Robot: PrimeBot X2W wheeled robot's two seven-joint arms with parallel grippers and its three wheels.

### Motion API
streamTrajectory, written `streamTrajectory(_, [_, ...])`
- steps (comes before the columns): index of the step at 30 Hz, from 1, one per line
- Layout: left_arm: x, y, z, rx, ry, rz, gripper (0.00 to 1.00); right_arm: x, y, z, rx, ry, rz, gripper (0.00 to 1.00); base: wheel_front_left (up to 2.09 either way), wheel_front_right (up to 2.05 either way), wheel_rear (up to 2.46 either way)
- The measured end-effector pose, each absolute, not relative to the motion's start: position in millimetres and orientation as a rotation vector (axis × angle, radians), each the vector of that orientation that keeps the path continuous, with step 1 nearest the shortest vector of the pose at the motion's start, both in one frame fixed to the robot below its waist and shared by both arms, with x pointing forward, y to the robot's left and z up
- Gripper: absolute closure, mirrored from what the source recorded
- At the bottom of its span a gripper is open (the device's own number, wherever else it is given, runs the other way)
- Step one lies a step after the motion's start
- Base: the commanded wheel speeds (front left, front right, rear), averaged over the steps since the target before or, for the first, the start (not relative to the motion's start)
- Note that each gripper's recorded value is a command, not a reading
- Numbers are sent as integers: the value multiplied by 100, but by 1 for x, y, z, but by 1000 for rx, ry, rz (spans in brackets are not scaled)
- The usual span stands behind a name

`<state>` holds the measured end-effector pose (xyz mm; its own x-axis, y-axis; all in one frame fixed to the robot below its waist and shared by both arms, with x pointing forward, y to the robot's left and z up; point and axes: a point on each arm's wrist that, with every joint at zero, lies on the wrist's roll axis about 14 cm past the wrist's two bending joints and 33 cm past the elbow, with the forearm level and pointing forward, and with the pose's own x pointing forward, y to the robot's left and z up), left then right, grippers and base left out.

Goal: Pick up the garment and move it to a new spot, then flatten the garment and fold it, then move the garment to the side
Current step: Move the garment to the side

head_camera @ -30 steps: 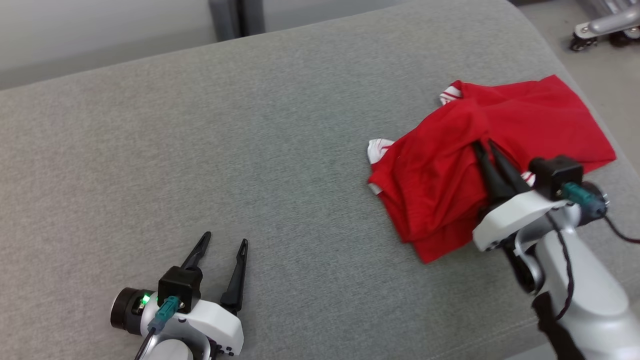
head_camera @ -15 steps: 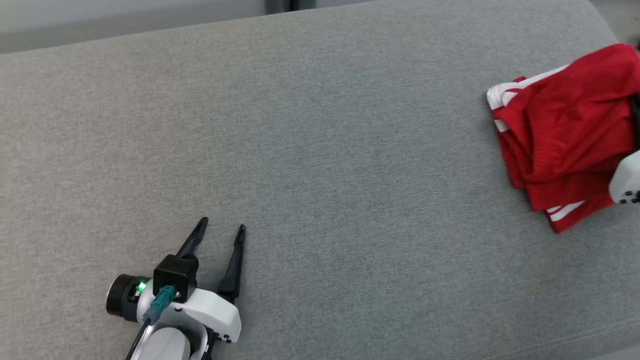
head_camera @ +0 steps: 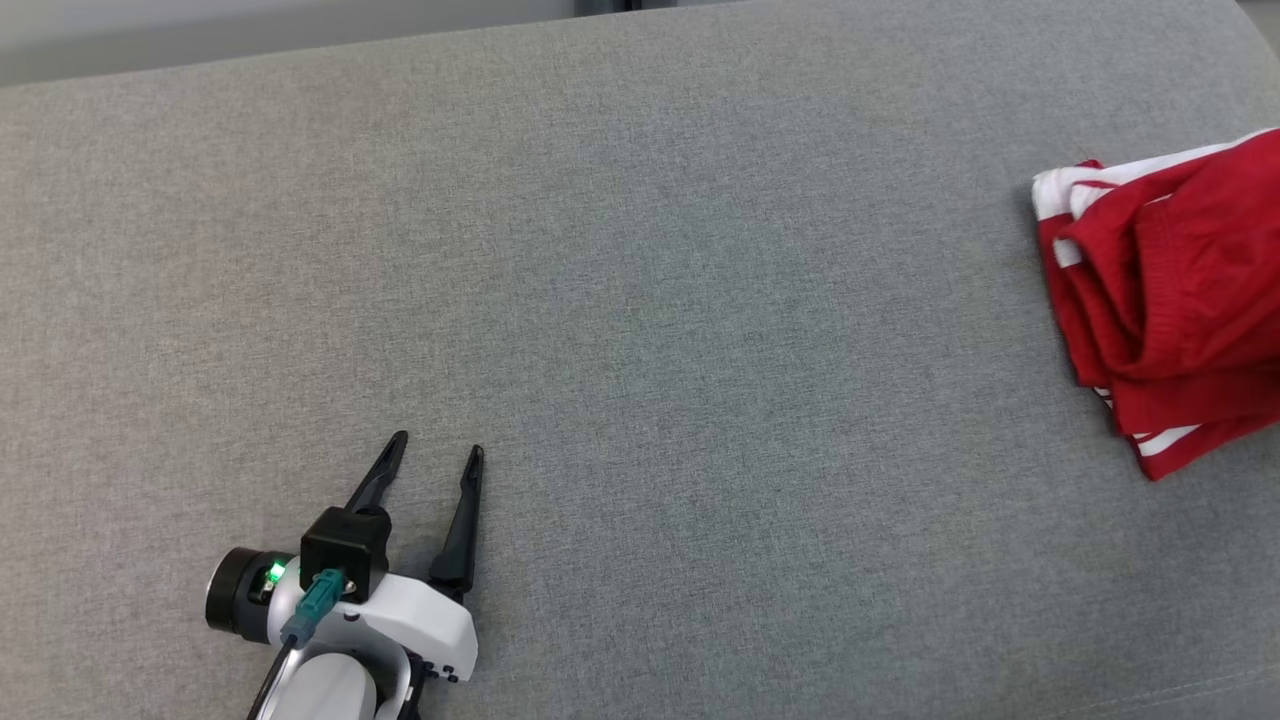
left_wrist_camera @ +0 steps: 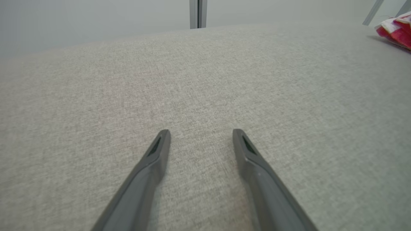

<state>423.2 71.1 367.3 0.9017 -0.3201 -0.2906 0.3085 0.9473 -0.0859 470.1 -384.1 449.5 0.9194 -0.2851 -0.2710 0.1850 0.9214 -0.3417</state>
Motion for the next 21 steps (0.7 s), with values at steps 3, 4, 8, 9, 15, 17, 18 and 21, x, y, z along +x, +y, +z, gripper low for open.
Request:
streamTrajectory(3, [425, 76, 369, -42, 302, -305, 0, 478, -380, 464, -303, 265, -262, 0, 0, 0, 0])
streamTrajectory(4, [425, 78, 370, -40, 299, -296, 0, 480, -376, 467, -303, 250, -256, 0, 0, 0, 0])
streamTrajectory(8, [427, 83, 376, -45, 285, -278, 0, 486, -356, 477, -286, 192, -228, 0, 0, 0, 0])
streamTrajectory(9, [428, 84, 378, -45, 281, -274, 0, 487, -350, 480, -278, 176, -219, 0, 0, 0, 0])
streamTrajectory(15, [430, 96, 388, -60, 255, -223, 0, 489, -310, 485, -205, 106, -160, 0, 0, 0, 0])
streamTrajectory(17, [428, 100, 390, -61, 252, -210, 0, 487, -298, 483, -175, 95, -144, 0, 0, 0, 0])
streamTrajectory(18, [426, 103, 391, -64, 251, -202, 0, 485, -295, 482, -159, 93, -140, 0, 0, 0, 0])
streamTrajectory(21, [422, 109, 395, -71, 245, -180, 0, 477, -281, 471, -121, 108, -120, 0, 0, 0, 0])
